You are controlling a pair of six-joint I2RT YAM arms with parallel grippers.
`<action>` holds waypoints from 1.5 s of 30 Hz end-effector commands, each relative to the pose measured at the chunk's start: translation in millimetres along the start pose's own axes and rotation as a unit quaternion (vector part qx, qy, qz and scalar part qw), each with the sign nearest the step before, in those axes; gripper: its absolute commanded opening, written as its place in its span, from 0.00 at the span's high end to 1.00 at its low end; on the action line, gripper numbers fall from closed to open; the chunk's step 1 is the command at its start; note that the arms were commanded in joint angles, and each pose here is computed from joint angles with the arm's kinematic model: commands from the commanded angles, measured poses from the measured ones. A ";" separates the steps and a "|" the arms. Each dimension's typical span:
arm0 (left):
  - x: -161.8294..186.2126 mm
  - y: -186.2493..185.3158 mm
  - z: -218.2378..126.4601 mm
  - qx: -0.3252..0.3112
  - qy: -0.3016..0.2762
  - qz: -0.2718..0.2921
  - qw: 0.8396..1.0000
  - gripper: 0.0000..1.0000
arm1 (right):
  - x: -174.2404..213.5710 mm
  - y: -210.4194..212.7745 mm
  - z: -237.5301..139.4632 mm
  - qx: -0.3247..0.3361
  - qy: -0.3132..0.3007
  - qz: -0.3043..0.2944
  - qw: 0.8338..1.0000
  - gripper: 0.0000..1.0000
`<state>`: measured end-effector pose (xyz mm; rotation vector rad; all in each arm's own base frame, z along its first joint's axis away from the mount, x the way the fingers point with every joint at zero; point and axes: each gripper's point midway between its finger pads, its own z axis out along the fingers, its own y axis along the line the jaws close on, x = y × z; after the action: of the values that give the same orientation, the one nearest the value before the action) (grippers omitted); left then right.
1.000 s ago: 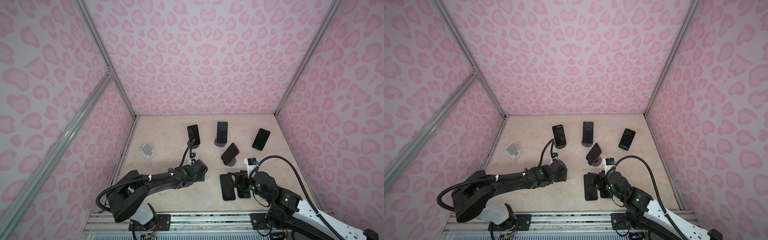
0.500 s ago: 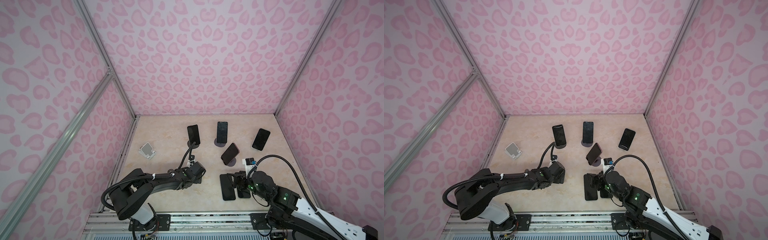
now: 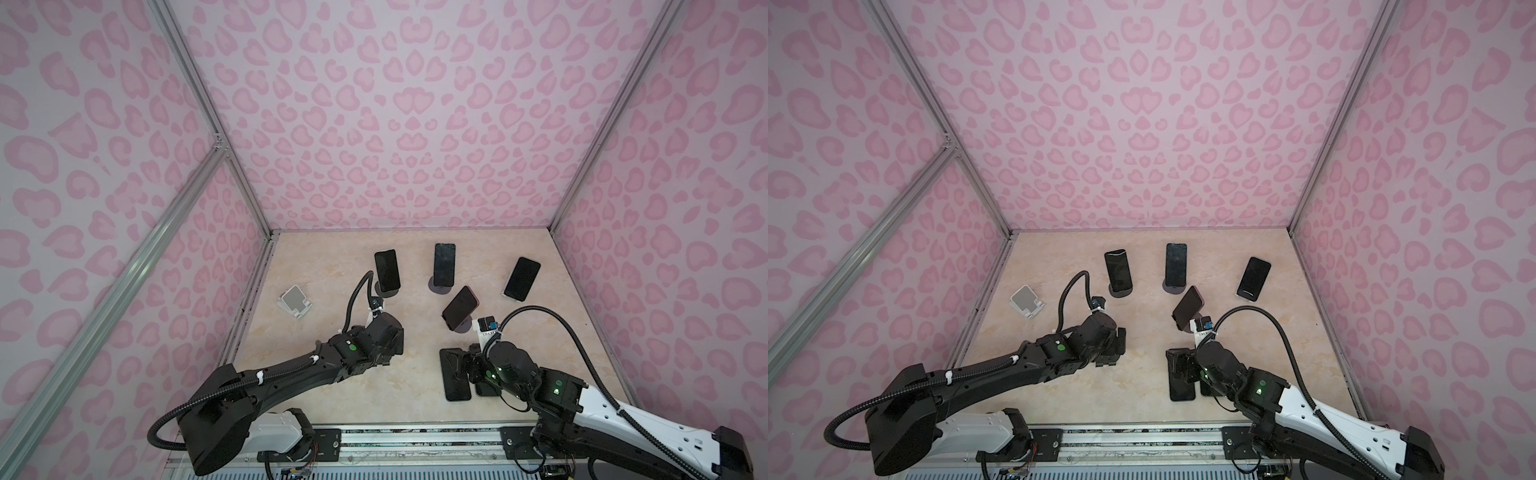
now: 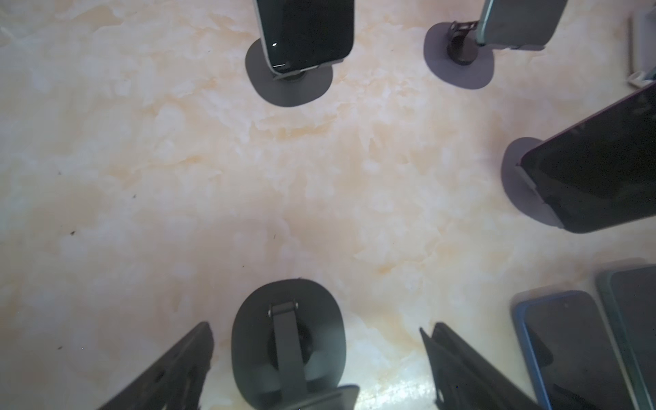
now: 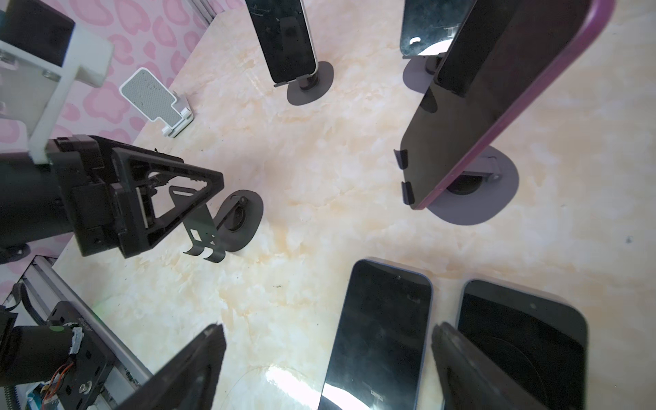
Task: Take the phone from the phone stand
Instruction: 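Close the left gripper on the dark stand's upright plate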
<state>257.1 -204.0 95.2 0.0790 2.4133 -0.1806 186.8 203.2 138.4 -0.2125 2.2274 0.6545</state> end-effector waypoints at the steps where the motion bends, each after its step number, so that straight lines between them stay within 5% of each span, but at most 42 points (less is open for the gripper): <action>1: 9.5 27.0 -5.1 -0.066 0.016 -0.018 0.997 0.03 | -9.3 7.7 0.9 -0.005 -0.016 -0.001 1.000 0.07; 17: 27.1 20.7 -5.2 -0.148 0.012 -0.072 0.986 0.02 | -9.2 6.9 -0.7 -0.002 -0.017 -0.012 1.000 0.06; 34: 28.9 21.6 4.5 -0.162 0.004 -0.055 0.985 0.33 | -6.9 -0.2 -2.3 0.002 -0.024 -0.008 1.000 0.06; 45: 22.8 27.9 -3.5 -0.158 -0.016 -0.048 0.986 0.43 | -7.5 0.0 -2.9 0.000 -0.025 -0.005 1.000 0.06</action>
<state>237.0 -180.1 70.5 -0.1801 2.4294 0.1506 188.6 201.8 145.2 -0.2131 2.1871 0.6494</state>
